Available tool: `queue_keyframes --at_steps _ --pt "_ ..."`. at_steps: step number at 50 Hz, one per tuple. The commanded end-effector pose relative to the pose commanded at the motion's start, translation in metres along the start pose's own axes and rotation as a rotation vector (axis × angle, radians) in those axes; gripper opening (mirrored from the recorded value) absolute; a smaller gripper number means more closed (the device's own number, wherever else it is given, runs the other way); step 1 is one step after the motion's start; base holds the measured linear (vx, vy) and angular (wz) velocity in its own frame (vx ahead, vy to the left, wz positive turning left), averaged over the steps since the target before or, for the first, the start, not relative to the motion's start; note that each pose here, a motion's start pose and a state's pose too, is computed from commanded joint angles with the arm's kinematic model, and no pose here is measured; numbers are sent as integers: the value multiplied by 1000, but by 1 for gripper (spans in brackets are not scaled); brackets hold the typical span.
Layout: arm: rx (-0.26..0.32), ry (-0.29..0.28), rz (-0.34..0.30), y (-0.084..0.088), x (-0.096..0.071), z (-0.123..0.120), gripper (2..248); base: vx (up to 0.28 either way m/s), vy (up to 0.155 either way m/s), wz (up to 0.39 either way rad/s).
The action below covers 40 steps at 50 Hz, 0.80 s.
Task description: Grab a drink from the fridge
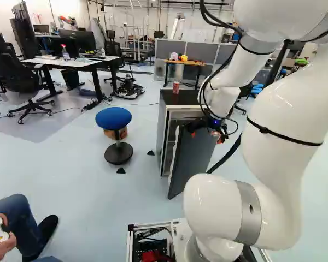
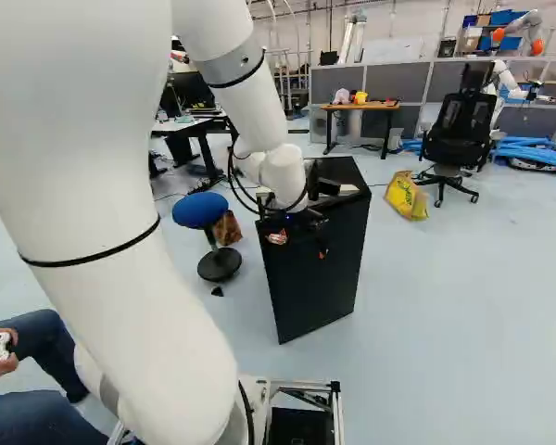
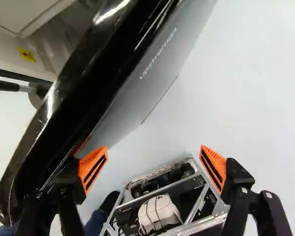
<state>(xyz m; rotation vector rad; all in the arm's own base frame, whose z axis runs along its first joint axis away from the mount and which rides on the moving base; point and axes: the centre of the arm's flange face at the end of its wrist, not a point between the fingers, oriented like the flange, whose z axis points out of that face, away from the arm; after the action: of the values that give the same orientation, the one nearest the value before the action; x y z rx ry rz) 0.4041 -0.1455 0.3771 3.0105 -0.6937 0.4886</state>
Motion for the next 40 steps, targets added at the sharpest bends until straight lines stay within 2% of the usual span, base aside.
queue_keyframes --at_steps 24,40 --pt "30 122 -76 -37 15 3 247 0 0 0" --pt "48 135 -118 -59 20 5 247 0 0 0"
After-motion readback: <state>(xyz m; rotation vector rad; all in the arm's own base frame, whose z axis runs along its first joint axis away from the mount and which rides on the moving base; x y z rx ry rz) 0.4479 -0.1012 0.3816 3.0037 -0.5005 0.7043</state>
